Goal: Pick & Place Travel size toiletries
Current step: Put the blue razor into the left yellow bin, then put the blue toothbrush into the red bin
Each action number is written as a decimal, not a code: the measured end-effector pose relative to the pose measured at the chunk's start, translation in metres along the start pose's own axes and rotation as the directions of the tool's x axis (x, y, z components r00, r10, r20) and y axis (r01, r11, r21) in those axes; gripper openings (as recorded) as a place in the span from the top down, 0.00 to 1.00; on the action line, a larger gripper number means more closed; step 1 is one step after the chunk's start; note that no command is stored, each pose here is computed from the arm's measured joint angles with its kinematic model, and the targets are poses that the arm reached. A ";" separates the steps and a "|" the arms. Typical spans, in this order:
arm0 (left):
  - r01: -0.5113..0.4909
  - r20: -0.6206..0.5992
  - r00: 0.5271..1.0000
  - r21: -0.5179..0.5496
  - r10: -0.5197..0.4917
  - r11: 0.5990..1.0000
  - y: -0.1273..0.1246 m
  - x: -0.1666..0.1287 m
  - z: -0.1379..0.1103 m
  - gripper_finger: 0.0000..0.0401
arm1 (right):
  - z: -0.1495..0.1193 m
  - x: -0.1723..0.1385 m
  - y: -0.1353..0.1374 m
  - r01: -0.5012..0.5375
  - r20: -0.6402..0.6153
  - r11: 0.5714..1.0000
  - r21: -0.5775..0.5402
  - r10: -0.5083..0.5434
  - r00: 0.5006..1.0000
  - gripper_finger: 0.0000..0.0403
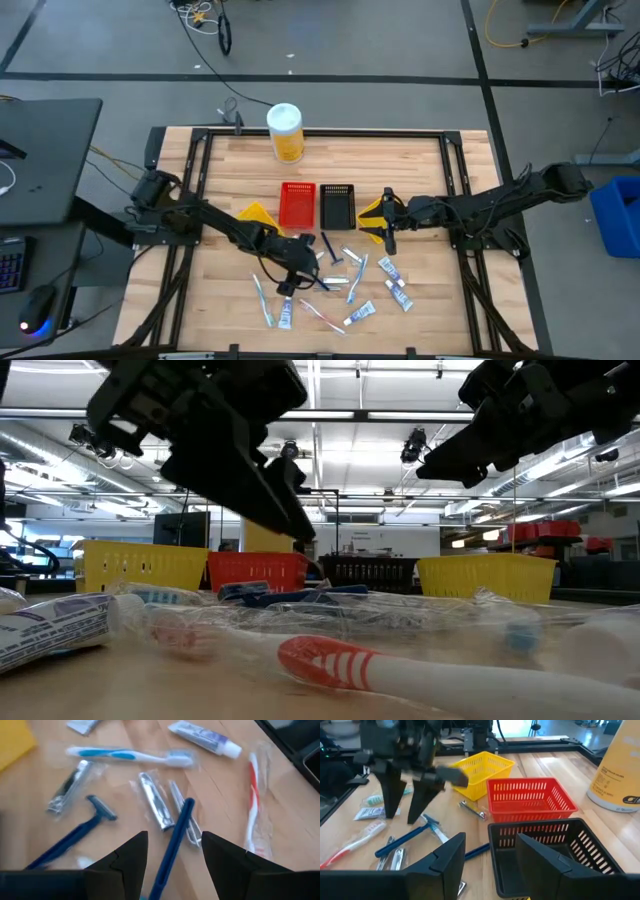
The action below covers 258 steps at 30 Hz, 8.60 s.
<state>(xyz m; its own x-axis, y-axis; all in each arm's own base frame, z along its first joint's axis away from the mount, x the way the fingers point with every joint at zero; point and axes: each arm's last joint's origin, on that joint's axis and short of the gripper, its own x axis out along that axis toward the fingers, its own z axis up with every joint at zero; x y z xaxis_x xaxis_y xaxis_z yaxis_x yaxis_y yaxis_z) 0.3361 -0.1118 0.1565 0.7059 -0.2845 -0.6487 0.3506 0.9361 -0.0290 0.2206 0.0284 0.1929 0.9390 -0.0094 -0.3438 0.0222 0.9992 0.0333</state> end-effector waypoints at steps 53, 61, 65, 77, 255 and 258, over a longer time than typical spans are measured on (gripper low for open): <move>-0.169 -0.148 0.973 0.070 0.177 0.983 0.011 -0.055 0.006 0.88 | 0.000 0.000 -0.001 0.003 -0.001 1.000 0.000 -0.003 1.000 0.57; -0.276 -0.242 0.927 0.081 0.287 0.958 0.018 -0.122 0.006 0.89 | 0.000 0.000 -0.001 0.003 0.000 1.000 0.000 -0.003 1.000 0.57; -0.294 -0.347 0.891 0.052 0.293 0.954 0.026 -0.142 -0.005 0.89 | 0.000 0.000 -0.001 0.009 -0.001 1.000 0.000 -0.009 1.000 0.57; -0.223 -0.608 0.770 0.029 0.194 0.975 0.050 -0.140 -0.069 0.89 | -0.001 0.000 -0.003 0.020 -0.007 1.000 0.002 -0.020 1.000 0.58; 0.239 -0.503 0.854 0.601 0.129 0.763 0.134 -0.067 0.058 0.95 | 0.000 0.000 -0.002 0.017 -0.001 1.000 -0.016 -0.017 1.000 0.64; 0.270 -0.448 0.894 0.564 0.014 0.780 0.143 -0.069 0.057 0.95 | 0.000 0.000 -0.002 0.017 -0.001 1.000 -0.015 -0.017 1.000 0.64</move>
<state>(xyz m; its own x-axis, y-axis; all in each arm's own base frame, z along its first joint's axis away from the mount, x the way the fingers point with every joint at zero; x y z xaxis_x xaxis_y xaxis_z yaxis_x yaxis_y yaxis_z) 0.3721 0.0297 0.2403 0.3606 -0.1483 -0.9209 0.8115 0.5367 0.2313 0.2207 0.0260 0.1926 0.9380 -0.0261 -0.3455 0.0326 0.9994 0.0130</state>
